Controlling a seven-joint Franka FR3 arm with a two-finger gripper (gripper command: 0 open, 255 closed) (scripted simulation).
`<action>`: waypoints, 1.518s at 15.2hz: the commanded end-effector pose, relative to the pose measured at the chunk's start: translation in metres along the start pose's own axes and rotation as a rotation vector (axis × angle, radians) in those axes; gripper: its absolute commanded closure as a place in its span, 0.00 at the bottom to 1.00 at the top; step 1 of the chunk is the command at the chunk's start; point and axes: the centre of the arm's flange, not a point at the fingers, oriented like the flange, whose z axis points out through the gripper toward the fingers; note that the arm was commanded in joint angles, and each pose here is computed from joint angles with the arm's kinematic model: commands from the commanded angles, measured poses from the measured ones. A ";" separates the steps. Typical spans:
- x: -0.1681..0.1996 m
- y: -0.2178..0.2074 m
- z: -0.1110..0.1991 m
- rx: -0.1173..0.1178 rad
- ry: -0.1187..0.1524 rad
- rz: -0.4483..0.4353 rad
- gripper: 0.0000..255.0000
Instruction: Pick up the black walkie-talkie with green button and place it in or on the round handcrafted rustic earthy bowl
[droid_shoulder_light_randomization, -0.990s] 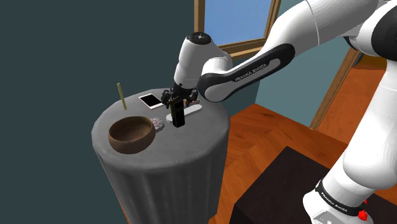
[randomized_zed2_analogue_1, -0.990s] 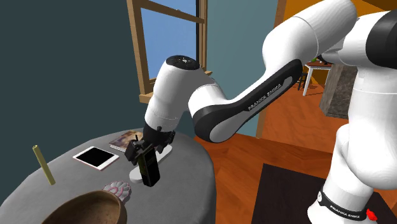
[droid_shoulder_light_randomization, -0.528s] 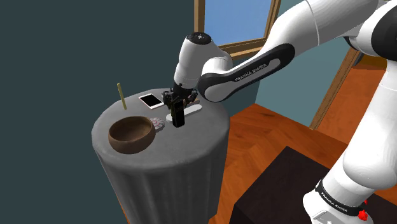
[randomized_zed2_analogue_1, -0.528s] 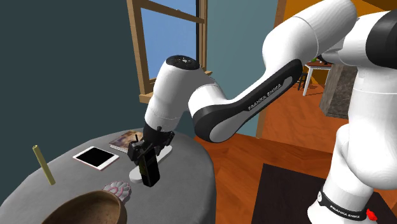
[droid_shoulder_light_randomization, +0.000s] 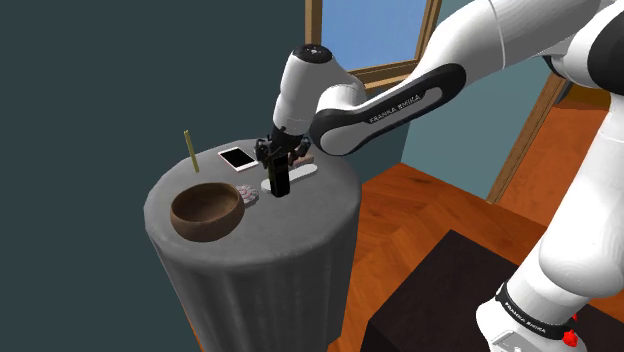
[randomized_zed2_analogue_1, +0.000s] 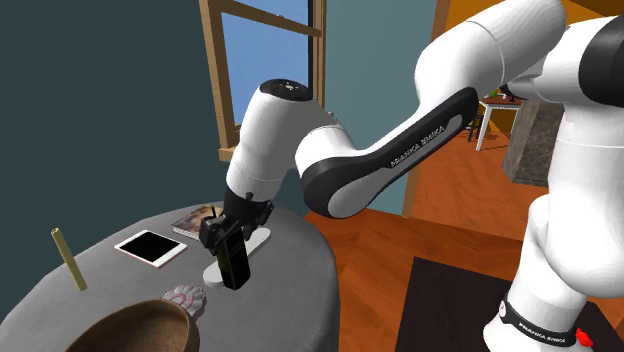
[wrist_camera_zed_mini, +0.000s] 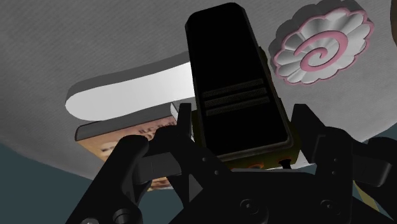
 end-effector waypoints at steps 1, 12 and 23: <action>0.004 -0.001 -0.010 0.000 0.000 0.000 1.00; 0.029 -0.008 -0.061 0.000 0.000 0.000 1.00; 0.054 -0.015 -0.113 0.000 0.000 0.000 1.00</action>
